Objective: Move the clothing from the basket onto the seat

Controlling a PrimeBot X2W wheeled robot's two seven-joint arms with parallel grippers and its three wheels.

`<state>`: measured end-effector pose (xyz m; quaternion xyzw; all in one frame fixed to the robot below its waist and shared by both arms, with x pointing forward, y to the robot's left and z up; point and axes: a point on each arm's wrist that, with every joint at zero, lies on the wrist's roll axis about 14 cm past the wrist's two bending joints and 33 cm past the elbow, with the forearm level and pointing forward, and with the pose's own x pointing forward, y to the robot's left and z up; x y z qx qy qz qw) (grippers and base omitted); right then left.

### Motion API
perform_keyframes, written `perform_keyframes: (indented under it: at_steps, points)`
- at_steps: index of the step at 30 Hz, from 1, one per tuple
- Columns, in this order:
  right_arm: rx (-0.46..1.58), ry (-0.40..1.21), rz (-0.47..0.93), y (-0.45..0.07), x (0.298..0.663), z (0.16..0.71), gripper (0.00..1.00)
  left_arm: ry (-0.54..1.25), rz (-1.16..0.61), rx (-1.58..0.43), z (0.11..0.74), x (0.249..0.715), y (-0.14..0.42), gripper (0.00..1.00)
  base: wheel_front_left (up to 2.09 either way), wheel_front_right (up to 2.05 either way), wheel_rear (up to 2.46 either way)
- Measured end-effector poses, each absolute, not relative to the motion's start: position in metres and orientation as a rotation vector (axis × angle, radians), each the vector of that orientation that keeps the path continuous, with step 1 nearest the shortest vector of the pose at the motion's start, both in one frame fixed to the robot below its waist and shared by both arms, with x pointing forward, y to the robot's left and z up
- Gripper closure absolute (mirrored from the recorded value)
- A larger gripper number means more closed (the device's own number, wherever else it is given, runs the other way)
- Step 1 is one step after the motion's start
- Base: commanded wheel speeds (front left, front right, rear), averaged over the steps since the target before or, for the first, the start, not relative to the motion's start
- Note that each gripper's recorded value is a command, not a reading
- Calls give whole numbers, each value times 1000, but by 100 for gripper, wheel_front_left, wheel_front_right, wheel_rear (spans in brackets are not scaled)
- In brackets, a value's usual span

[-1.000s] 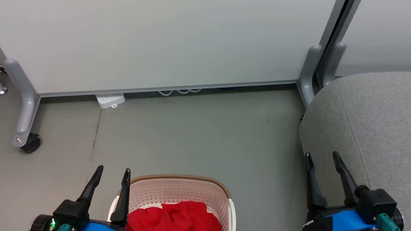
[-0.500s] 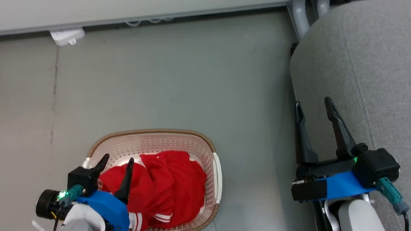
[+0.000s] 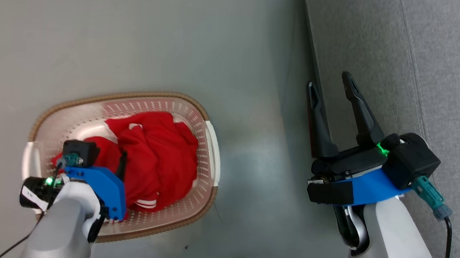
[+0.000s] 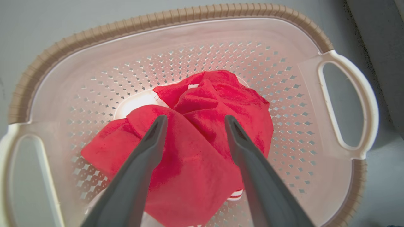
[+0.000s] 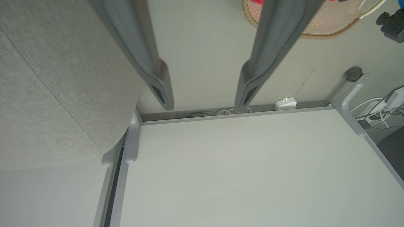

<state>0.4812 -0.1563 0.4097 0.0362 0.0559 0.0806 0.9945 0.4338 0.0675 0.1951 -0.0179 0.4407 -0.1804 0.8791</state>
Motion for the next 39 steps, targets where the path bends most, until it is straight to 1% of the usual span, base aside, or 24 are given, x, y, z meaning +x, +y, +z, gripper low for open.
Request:
perform_keyframes:
  at_steps: [4,9,16,17,18,19,32,39]
  points:
    - [76,146,159,-159,485,392,0,990,-383,-35,168,434,62,0,0,0,0]
    - [85,180,151,-162,486,375,0,1110,-360,4,132,419,69,0,0,0,0]
    - [84,205,128,-171,485,363,0,1220,-349,1,106,397,67,0,0,0,0]
    - [83,206,127,-172,485,363,0,1234,-347,2,104,394,67,29,0,0,0]
    - [82,206,126,-172,485,362,0,1245,-347,4,102,392,67,71,0,0,0]
    - [83,206,125,-172,485,362,0,1253,-350,3,101,390,67,100,0,0,0]
    - [95,200,134,-168,486,364,0,1262,-353,-4,105,389,66,100,0,0,0]
    - [94,188,145,-164,486,371,0,1234,-348,-23,119,392,65,100,0,0,0]
